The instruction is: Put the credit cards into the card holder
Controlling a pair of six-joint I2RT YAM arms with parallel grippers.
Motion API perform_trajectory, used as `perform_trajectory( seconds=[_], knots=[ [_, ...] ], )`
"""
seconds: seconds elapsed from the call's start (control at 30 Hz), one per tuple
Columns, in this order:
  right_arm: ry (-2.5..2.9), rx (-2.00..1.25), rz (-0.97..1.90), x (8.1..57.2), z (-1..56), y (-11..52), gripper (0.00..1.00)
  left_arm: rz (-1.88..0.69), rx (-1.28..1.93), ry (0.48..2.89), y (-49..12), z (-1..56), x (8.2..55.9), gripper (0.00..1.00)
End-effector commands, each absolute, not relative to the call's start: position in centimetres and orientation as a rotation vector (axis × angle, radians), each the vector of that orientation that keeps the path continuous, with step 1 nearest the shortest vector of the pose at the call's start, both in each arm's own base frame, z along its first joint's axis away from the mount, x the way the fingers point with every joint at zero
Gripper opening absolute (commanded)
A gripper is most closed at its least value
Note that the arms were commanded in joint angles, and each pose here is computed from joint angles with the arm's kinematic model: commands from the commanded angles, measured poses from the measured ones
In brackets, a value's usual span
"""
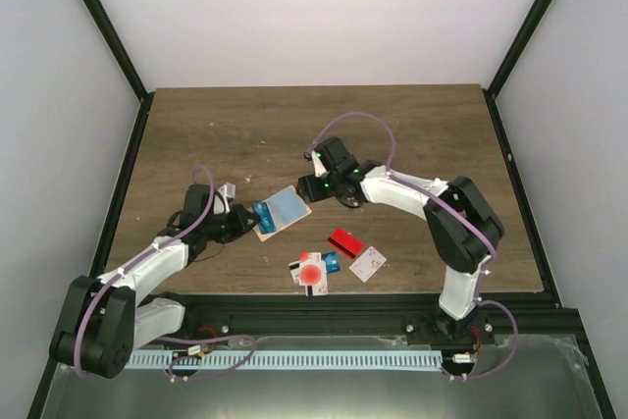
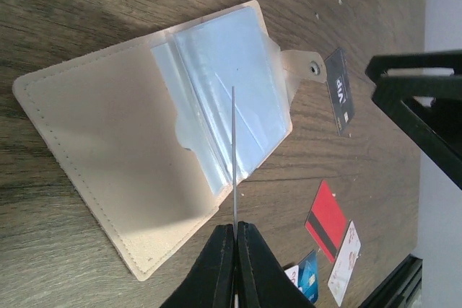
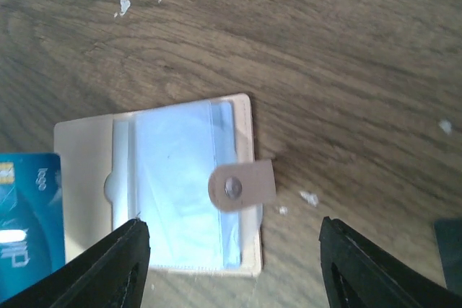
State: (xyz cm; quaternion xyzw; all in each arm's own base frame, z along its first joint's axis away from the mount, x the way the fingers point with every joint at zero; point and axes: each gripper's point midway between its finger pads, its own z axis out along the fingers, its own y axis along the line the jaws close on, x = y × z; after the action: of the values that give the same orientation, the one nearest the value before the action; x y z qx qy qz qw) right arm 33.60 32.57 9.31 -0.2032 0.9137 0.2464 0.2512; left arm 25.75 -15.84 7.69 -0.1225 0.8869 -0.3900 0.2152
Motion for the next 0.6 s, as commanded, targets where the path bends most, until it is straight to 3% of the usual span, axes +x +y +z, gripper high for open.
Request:
perform_trajectory(
  seconds=[0.0,0.13,0.3,0.4,0.57],
  knots=[
    [2.466,-0.661,0.537,34.9,9.1,33.9,0.66,-1.086,-0.315,2.465,-15.7,7.5,25.7,0.04],
    [2.481,-0.709,0.514,35.4,7.9,35.2,0.65,-1.081,-0.336,2.483,-15.4,7.0,26.0,0.04],
    [2.502,-0.733,0.48,35.7,6.4,35.7,0.55,-1.09,-0.352,2.49,-15.3,6.6,26.1,0.04],
    [2.505,-0.733,0.46,36.0,5.9,35.7,0.44,-1.086,-0.327,2.489,-15.3,6.5,26.3,0.04],
    [2.508,-0.736,0.445,36.2,5.4,35.6,0.17,-1.103,-0.318,2.492,-15.5,6.3,26.5,0.04]
  ],
)
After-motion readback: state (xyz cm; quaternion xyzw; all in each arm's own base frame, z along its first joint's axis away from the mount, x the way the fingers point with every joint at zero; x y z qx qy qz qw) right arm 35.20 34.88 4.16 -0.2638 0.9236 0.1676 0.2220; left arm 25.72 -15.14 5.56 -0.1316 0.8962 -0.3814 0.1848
